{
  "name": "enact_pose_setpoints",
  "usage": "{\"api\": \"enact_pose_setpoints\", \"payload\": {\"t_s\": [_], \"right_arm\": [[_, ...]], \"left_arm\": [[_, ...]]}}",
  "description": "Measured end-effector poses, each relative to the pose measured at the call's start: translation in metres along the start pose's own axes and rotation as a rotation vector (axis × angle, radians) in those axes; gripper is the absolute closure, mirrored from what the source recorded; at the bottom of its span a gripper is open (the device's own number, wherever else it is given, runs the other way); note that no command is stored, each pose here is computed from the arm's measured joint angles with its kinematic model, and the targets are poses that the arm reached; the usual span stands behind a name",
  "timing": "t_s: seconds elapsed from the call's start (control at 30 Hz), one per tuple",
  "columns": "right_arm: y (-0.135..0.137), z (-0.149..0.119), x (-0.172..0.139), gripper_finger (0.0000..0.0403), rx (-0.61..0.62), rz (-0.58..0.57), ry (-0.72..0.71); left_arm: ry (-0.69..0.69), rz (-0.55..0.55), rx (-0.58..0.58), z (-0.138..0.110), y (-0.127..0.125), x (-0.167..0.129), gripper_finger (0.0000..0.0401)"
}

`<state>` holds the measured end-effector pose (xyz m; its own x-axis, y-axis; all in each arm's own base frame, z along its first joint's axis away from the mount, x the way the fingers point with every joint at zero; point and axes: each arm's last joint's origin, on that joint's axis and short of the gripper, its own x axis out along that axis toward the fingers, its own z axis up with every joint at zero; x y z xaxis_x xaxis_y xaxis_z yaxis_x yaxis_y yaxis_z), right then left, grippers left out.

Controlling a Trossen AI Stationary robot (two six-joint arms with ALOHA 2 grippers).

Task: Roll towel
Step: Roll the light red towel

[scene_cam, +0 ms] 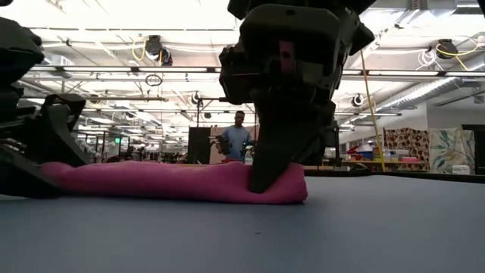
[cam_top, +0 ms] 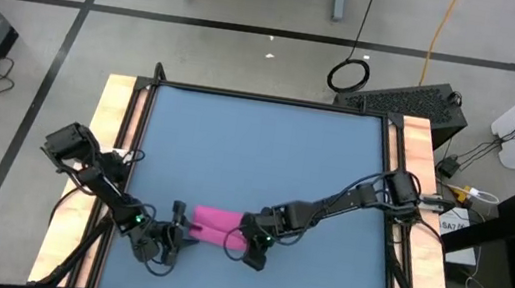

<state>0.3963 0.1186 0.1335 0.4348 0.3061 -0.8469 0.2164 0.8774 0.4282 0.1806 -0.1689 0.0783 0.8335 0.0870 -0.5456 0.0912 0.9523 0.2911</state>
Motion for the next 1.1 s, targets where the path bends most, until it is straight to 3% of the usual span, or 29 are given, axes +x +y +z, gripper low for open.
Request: {"api": "enact_pose_setpoints", "payload": {"t_s": [0.13,0.3,0.53,0.77,0.9,1.1], "right_arm": [[0.006,-0.003,-0.005,0.0352,-0.054,-0.065,-0.049],[0.025,-0.012,-0.018,0.0279,-0.187,-0.163,-0.111],[0.063,-0.034,-0.022,0.0199,-0.454,-0.312,-0.222],[0.071,-0.042,-0.02,0.0189,-0.467,-0.386,-0.285],[0.064,-0.043,-0.006,0.0189,-0.505,-0.398,-0.232],[0.051,-0.038,0.002,0.019,-0.465,-0.436,-0.207]], "left_arm": [[0.008,-0.012,-0.004,0.0,0.001,0.001,0.0266],[0.034,0.001,-0.051,-0.003,0.002,0.002,0.0362],[0.08,0.026,-0.158,-0.008,0.005,0.001,0.0352],[0.092,-0.025,-0.222,0.0,0.012,0.001,0.0323],[0.109,-0.061,-0.289,0.005,0.018,0.002,0.0321],[0.138,-0.081,-0.337,0.008,0.023,-0.001,0.0319]]}}
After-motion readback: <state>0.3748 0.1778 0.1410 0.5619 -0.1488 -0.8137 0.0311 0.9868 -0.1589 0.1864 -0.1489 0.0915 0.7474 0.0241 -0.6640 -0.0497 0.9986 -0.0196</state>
